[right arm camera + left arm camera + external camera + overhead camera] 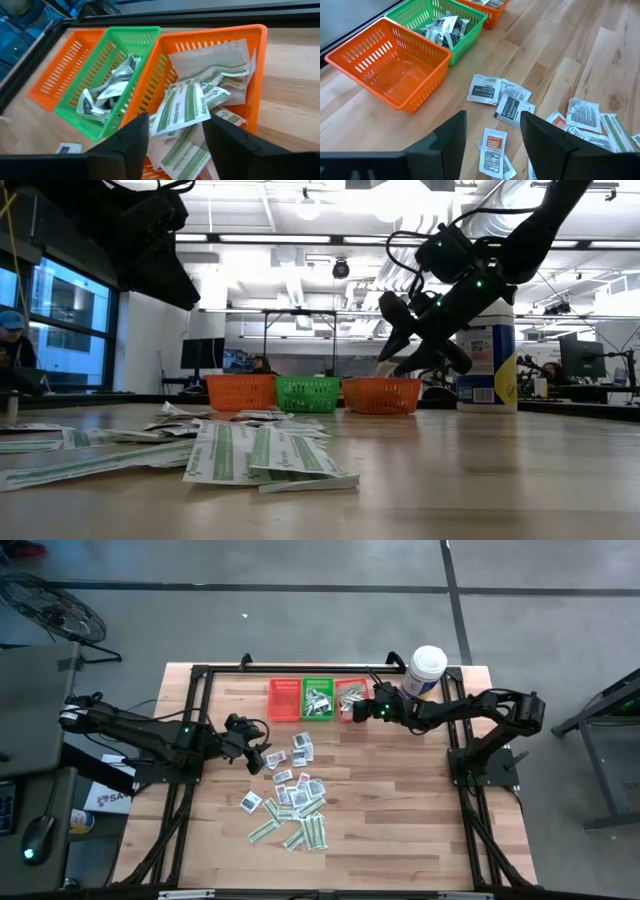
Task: Pick & Place First Aid Supplies
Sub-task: Put the bandage pack into the right orange bin, then put the towelette pack into the green bin
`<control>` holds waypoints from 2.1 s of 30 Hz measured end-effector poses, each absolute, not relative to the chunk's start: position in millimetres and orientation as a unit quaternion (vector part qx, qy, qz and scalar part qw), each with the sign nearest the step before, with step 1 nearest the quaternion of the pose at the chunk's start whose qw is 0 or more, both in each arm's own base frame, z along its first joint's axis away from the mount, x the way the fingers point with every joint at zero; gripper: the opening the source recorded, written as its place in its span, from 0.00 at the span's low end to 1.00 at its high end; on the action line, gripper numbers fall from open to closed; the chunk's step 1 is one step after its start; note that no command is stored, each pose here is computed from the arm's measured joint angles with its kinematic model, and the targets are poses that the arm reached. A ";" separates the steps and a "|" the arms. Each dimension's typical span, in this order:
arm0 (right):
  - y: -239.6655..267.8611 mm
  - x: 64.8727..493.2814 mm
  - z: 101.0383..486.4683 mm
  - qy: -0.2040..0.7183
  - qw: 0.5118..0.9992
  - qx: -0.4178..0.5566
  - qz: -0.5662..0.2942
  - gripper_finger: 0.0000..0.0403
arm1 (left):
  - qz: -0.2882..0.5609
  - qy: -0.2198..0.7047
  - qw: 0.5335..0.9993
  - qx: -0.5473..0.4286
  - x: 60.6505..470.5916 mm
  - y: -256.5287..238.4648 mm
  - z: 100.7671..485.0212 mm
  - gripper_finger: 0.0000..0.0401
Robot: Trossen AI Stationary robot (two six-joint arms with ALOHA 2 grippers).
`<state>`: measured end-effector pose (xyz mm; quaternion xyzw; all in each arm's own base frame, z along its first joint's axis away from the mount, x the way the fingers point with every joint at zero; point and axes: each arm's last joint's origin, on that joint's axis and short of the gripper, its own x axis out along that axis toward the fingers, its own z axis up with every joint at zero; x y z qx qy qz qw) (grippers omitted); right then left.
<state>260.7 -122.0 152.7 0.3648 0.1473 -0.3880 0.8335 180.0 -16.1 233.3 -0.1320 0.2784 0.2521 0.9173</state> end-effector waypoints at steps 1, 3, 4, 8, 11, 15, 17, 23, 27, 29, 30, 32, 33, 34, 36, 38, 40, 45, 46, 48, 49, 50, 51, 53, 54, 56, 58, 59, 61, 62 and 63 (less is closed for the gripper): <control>-121.9 260.6 153.7 0.144 0.833 0.368 -0.388 0.47 | 0.251 0.279 0.917 -0.133 180.0 -16.1 233.3 0.45; -121.6 259.9 157.1 0.138 0.834 0.369 -0.386 0.49 | 0.247 0.280 0.918 -0.135 180.1 -16.4 233.4 0.45; -121.4 259.4 159.3 0.135 0.835 0.368 -0.385 0.50 | 0.245 0.281 0.918 -0.136 180.2 -16.5 233.4 0.45; -120.0 256.0 169.3 0.128 0.842 0.359 -0.382 0.51 | 0.245 0.281 0.918 -0.136 180.2 -16.5 233.3 0.45; -118.3 252.1 179.5 0.120 0.849 0.350 -0.378 0.51 | 0.245 0.281 0.918 -0.136 180.2 -16.5 233.3 0.45; -115.5 245.8 191.9 0.114 0.856 0.339 -0.372 0.51 | 0.245 0.281 0.918 -0.137 180.3 -16.5 233.4 0.45; -113.6 243.6 199.4 0.105 0.864 0.332 -0.363 0.51 | 0.245 0.281 0.918 -0.137 180.3 -16.6 233.4 0.45; -108.4 237.8 216.7 0.086 0.882 0.331 -0.324 0.51 | 0.243 0.281 0.918 -0.138 180.4 -16.7 233.5 0.45; -102.1 237.5 222.7 0.088 0.897 0.316 -0.296 0.51 | 0.234 0.285 0.919 -0.142 180.5 -17.2 233.2 0.45; -97.6 238.4 224.7 0.090 0.904 0.307 -0.283 0.51 | 0.233 0.285 0.919 -0.142 180.5 -17.4 233.2 0.45; -95.3 239.1 225.2 0.092 0.907 0.303 -0.278 0.51 | 0.231 0.286 0.919 -0.143 180.5 -17.5 233.1 0.45; -90.7 240.8 225.3 0.096 0.911 0.299 -0.269 0.51 | 0.231 0.286 0.919 -0.143 180.5 -17.5 233.1 0.45; -88.5 241.6 225.2 0.097 0.912 0.298 -0.264 0.51 | 0.231 0.287 0.919 -0.143 180.5 -17.5 233.1 0.45; -86.0 242.5 225.2 0.099 0.913 0.298 -0.260 0.51 | 0.230 0.287 0.919 -0.144 180.5 -17.6 233.1 0.45; -80.2 244.6 225.4 0.103 0.918 0.291 -0.247 0.51 | 0.223 0.290 0.919 -0.146 180.6 -17.9 232.9 0.45; -72.2 247.4 226.0 0.110 0.929 0.274 -0.223 0.51 | 0.218 0.292 0.920 -0.146 180.6 -18.3 232.8 0.45; -62.1 251.4 225.7 0.119 0.941 0.249 -0.195 0.51 | 0.218 0.292 0.920 -0.146 180.6 -18.3 232.8 0.45; -42.3 268.6 226.1 0.150 0.959 0.191 -0.146 0.51 | 0.218 0.292 0.920 -0.146 180.6 -18.2 232.8 0.45; -40.1 274.5 228.6 0.157 0.961 0.178 -0.140 0.51 | 0.219 0.292 0.920 -0.145 180.6 -18.2 232.8 0.45; -37.2 287.5 232.3 0.175 0.964 0.154 -0.132 0.51 | 0.218 0.293 0.920 -0.144 180.6 -18.2 232.8 0.45; -36.8 294.3 233.7 0.183 0.964 0.145 -0.129 0.51 | 0.218 0.293 0.920 -0.144 180.6 -18.2 232.8 0.45; -37.2 301.3 235.3 0.190 0.964 0.139 -0.126 0.51 | 0.218 0.293 0.920 -0.144 180.6 -18.2 232.8 0.45; -37.8 308.0 236.7 0.199 0.963 0.133 -0.121 0.51 | 0.218 0.293 0.920 -0.144 180.6 -18.3 232.8 0.45; -38.8 321.4 239.8 0.220 0.962 0.116 -0.109 0.51 | 0.213 0.295 0.920 -0.146 180.6 -18.5 232.7 0.45; -39.6 327.3 241.3 0.232 0.961 0.106 -0.107 0.51 | 0.209 0.296 0.920 -0.148 180.7 -18.8 232.7 0.45; -40.9 336.5 241.0 0.261 0.955 0.092 -0.110 0.51 | 0.199 0.299 0.921 -0.151 182.1 -19.6 232.0 0.45; -42.0 342.5 241.2 0.285 0.947 0.088 -0.119 0.51 | 0.191 0.304 0.922 -0.145 186.1 -20.7 229.8 0.45; -42.8 343.8 241.6 0.295 0.943 0.086 -0.127 0.51 | 0.185 0.308 0.922 -0.142 188.7 -21.3 228.1 0.45; -44.3 343.9 243.9 0.304 0.938 0.079 -0.145 0.51 | 0.166 0.316 0.925 -0.129 196.3 -23.3 223.9 0.45; -45.1 343.3 244.2 0.307 0.936 0.074 -0.157 0.51 | 0.161 0.325 0.924 -0.121 199.3 -24.1 220.3 0.46; -45.7 342.0 245.1 0.308 0.934 0.070 -0.168 0.51 | 0.160 0.335 0.921 -0.115 202.4 -24.7 216.1 0.46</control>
